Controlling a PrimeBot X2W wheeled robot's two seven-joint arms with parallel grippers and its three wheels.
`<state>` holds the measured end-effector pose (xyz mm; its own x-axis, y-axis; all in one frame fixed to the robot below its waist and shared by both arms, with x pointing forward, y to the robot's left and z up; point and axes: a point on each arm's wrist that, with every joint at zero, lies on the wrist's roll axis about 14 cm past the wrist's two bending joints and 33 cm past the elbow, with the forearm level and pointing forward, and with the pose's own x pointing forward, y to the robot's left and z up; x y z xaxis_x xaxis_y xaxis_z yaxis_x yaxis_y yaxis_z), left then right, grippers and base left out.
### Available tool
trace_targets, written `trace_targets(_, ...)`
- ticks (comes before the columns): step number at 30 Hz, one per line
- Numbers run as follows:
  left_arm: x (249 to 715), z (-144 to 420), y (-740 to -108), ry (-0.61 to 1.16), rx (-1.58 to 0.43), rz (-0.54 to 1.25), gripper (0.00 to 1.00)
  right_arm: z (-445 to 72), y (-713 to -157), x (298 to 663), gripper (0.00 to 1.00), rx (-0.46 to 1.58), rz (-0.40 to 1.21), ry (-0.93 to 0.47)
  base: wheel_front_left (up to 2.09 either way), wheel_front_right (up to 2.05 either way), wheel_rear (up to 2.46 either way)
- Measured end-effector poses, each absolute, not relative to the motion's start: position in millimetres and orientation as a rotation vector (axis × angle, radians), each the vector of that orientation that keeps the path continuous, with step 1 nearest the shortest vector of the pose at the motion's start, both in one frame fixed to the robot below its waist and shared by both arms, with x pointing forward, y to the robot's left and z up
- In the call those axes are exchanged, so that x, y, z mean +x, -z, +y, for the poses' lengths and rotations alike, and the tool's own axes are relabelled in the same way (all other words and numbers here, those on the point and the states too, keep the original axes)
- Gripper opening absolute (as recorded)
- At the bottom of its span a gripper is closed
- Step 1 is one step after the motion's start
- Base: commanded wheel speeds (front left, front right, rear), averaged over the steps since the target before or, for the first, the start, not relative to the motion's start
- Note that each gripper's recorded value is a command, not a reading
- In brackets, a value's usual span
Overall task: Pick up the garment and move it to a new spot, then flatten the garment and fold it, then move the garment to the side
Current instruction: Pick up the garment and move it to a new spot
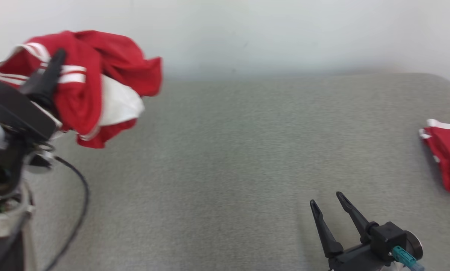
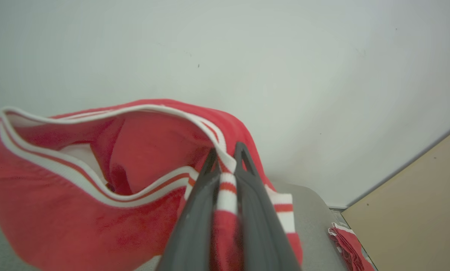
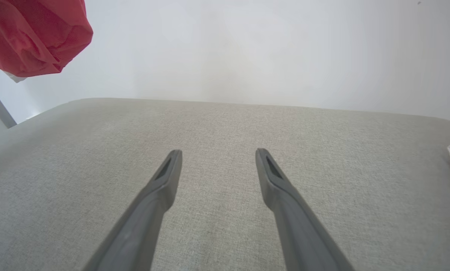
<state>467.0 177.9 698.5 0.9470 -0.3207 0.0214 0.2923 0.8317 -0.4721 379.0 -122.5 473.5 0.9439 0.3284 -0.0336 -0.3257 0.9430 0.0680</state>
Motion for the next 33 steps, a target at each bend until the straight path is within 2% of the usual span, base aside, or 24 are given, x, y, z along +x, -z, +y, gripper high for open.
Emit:
trace_targets(7, 454, 95, -692, 0.527, -0.552, 0.073, 0.00, -159, -485, 359, 1.00, 0.050, 0.010, -0.228, 0.00, 0.00, 0.00)
trace_targets(14, 443, 32, -662, 0.644, -0.615, 0.139, 0.00, -186, -487, 340, 1.00, 0.044, 0.004, -0.145, 0.00, 0.00, 0.00)
trace_targets(18, 440, 1, -623, 0.659, -0.609, 0.223, 0.00, -202, -489, 329, 1.00, 0.042, -0.001, -0.093, 0.00, 0.00, 0.00)
trace_targets(24, 437, -15, -545, 0.596, -0.548, 0.352, 0.00, -215, -485, 315, 1.00, 0.050, 0.011, -0.037, 0.00, 0.00, 0.00)
trace_targets(27, 436, -21, -529, 0.595, -0.494, 0.323, 0.00, -220, -480, 309, 1.00, 0.058, 0.026, -0.015, 0.00, 0.00, 0.00)
trace_targets(28, 435, -22, -524, 0.588, -0.496, 0.316, 0.11, -221, -479, 308, 1.00, 0.059, 0.031, -0.012, 0.00, 0.00, 0.00)
trace_targets(29, 435, -21, -519, 0.577, -0.486, 0.309, 0.68, -222, -477, 308, 1.00, 0.060, 0.036, -0.010, 0.00, 0.00, 0.00)
trace_targets(30, 434, -18, -513, 0.561, -0.468, 0.297, 1.00, -221, -476, 308, 1.00, 0.061, 0.038, -0.012, 0.00, 0.00, 0.00)
trace_targets(33, 430, -11, -498, 0.524, -0.453, 0.293, 1.00, -215, -477, 312, 1.00, 0.063, 0.035, -0.031, 0.00, 0.00, 0.00)
